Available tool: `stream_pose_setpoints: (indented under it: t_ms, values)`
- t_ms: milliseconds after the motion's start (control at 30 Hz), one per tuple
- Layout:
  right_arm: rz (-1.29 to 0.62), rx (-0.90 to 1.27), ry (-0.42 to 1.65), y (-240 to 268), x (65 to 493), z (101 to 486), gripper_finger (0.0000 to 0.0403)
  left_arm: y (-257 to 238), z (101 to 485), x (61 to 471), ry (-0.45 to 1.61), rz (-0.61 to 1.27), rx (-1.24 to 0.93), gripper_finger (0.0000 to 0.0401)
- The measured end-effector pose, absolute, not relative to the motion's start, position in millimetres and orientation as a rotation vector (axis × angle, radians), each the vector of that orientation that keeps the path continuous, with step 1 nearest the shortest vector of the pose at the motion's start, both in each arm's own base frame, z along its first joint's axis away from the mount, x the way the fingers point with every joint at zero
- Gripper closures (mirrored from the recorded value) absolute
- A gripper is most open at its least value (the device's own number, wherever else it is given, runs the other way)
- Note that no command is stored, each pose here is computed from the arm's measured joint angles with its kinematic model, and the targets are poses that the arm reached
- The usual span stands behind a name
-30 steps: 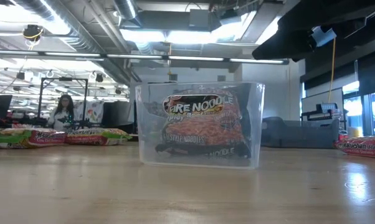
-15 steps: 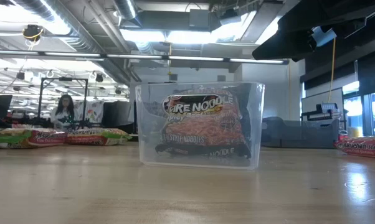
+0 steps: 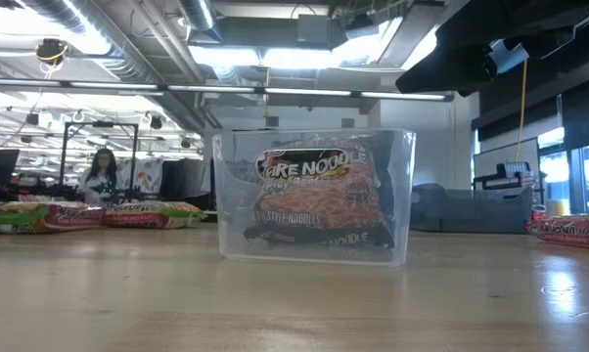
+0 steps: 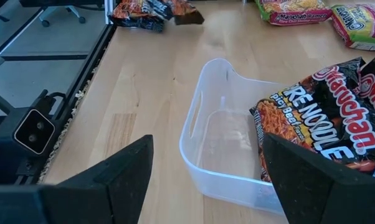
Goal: Sort Maruchan noodles
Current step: Put the top black noodle pack into the bottom transparent bin
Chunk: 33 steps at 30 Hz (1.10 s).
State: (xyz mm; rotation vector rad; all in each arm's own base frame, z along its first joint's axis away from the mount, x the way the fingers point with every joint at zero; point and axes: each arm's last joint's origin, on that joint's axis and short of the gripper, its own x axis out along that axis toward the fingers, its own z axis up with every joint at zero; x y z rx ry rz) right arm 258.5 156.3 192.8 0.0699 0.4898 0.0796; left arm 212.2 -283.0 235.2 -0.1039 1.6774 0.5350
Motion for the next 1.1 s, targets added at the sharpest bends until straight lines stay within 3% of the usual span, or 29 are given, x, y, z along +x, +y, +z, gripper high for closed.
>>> stream_pose_setpoints:
  t_ms: [633, 1100]
  values:
    - [0.102, 0.081, 0.477, 157, 259, 195, 0.0121, -280, 286, 245, 1.356, 0.314, 0.063, 0.0401]
    - [0.222, -0.044, 0.271, 171, 277, 191, 0.0121, -273, 291, 254, 1.241, 0.301, 0.218, 0.0401]
